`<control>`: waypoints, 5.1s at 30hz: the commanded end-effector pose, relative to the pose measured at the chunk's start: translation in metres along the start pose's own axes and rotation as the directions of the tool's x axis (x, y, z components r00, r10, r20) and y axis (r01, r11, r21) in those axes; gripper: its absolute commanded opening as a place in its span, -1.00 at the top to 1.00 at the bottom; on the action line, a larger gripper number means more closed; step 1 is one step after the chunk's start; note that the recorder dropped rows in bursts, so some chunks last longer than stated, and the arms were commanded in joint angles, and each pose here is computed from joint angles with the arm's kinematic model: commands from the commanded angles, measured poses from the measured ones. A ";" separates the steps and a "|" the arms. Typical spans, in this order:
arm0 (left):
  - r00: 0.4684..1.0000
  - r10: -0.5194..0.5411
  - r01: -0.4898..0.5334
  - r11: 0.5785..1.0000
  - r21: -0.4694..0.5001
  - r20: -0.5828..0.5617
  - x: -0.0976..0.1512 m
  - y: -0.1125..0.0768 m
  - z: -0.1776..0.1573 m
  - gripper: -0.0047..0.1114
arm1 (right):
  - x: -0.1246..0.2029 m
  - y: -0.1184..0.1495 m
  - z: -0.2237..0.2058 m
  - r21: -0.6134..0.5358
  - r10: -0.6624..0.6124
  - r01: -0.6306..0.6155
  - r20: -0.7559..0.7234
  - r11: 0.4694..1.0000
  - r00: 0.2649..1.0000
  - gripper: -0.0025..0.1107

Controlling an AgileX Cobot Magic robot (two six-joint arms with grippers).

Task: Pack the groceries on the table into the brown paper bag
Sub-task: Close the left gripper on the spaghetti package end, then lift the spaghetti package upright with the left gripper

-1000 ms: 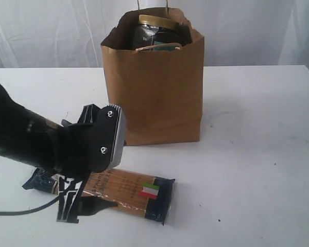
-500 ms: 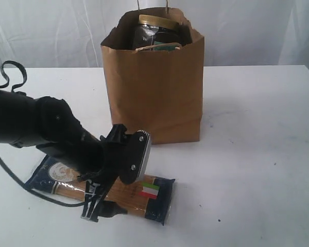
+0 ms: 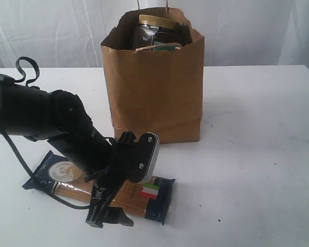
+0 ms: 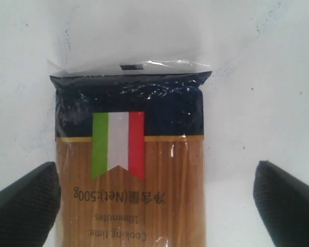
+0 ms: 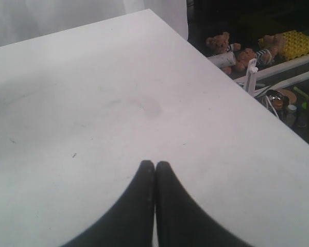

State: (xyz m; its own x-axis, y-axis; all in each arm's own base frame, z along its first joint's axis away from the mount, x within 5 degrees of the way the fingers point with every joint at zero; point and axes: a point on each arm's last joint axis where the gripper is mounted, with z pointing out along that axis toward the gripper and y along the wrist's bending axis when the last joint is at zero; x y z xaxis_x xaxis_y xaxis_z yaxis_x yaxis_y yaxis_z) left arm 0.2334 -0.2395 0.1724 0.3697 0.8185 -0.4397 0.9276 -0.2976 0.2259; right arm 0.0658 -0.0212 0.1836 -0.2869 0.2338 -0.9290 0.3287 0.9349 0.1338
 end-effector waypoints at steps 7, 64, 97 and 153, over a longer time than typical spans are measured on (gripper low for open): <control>1.000 -0.025 0.025 0.999 0.043 0.014 -0.001 -0.002 0.006 -0.88 | 0.001 0.000 0.000 0.001 -0.012 0.012 0.003 1.000 1.000 0.96; 0.995 -0.029 0.046 0.980 0.191 -0.091 0.009 0.012 0.039 0.20 | 0.001 0.000 0.000 0.001 -0.012 0.012 0.003 1.000 1.000 0.96; 0.975 -0.211 0.213 0.977 0.021 -0.067 -0.061 -0.010 -0.174 0.92 | 0.001 0.000 0.000 0.001 -0.012 0.012 0.003 1.000 1.000 0.96; 0.821 0.041 0.496 0.444 -0.746 0.570 -0.105 -0.059 -0.417 0.92 | 0.001 0.000 0.000 0.001 -0.012 0.012 0.003 1.000 1.000 0.96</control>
State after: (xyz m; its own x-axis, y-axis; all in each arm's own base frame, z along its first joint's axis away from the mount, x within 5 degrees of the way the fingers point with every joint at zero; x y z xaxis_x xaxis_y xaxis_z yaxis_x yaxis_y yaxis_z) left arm 0.1107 -0.0959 0.5561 0.3197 0.5032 -0.8029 0.5809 0.5653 0.5856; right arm 0.0659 -0.0211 0.1839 -0.2838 0.2329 -0.9302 0.3269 0.9354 0.1345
